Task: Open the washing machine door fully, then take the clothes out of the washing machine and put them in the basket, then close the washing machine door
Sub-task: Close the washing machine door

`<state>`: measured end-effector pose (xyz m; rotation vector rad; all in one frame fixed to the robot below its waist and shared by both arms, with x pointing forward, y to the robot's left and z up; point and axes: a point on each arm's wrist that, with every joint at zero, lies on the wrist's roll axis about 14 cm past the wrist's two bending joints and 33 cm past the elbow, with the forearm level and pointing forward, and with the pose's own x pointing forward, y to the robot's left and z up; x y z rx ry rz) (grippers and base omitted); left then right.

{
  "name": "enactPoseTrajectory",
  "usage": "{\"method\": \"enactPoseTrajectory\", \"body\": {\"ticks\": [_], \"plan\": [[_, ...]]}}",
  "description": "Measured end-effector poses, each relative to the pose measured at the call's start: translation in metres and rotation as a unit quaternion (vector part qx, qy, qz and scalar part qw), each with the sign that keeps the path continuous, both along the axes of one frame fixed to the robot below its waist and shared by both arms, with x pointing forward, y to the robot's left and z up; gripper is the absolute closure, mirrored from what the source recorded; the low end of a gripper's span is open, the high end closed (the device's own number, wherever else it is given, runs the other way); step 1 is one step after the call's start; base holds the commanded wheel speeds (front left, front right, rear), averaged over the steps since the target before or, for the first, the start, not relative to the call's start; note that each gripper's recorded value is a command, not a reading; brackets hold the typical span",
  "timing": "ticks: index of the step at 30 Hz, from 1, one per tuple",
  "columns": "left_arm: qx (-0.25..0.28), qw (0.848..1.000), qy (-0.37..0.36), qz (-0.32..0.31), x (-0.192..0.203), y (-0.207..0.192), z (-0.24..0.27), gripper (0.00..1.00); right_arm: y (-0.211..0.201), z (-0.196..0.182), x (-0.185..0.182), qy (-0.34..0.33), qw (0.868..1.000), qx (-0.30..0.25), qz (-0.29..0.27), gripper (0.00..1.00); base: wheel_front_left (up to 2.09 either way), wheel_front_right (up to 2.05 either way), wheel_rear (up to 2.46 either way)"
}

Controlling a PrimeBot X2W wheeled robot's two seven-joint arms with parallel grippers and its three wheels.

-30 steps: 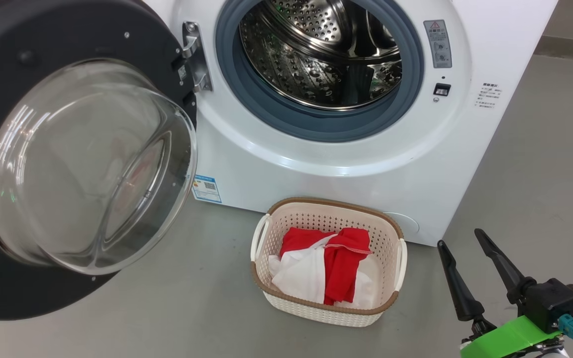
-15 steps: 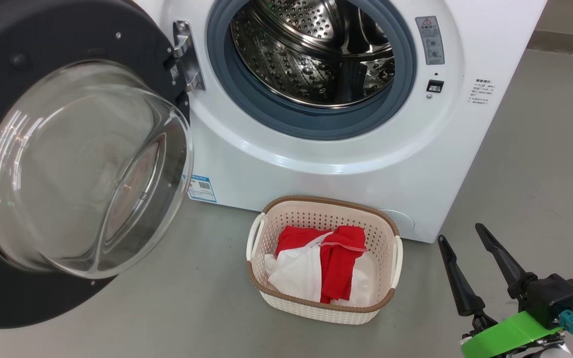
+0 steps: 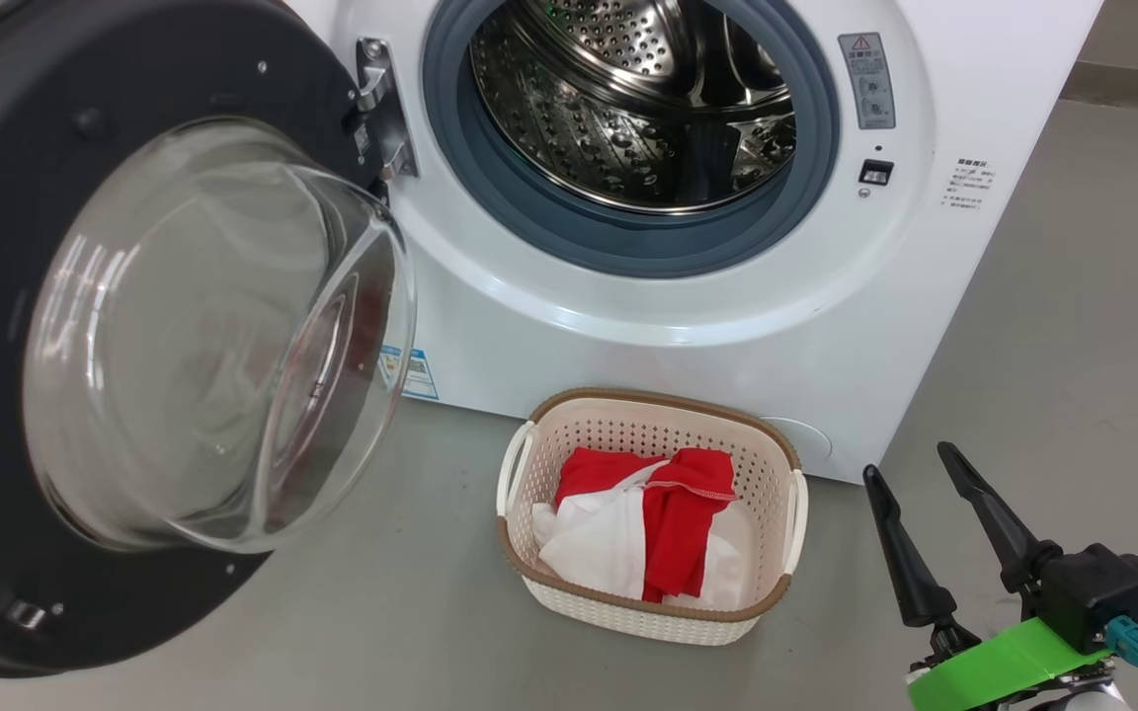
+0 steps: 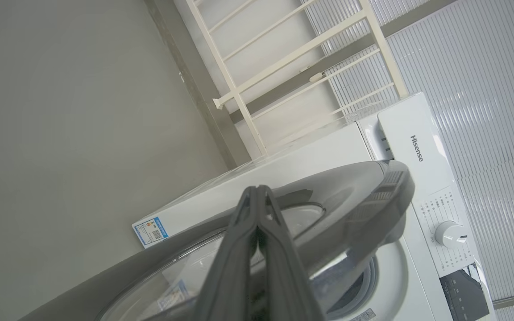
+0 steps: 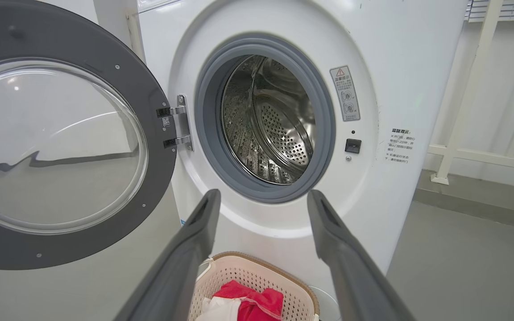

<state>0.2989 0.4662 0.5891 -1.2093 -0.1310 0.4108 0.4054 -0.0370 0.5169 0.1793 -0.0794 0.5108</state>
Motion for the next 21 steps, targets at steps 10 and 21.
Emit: {"method": "enactPoseTrajectory", "body": {"ticks": [10,21], "plan": [[0.000,0.998,-0.039,-0.046,0.004,-0.039,0.010,1.00,-0.001,-0.002,-0.001,0.003,1.000,-0.001,-0.001,0.00,0.00,0.00,0.00],[0.005,0.994,-0.058,-0.095,0.008,-0.083,0.015,1.00,-0.008,-0.005,-0.002,0.008,1.000,-0.002,-0.013,0.00,0.00,0.00,0.00]]}}
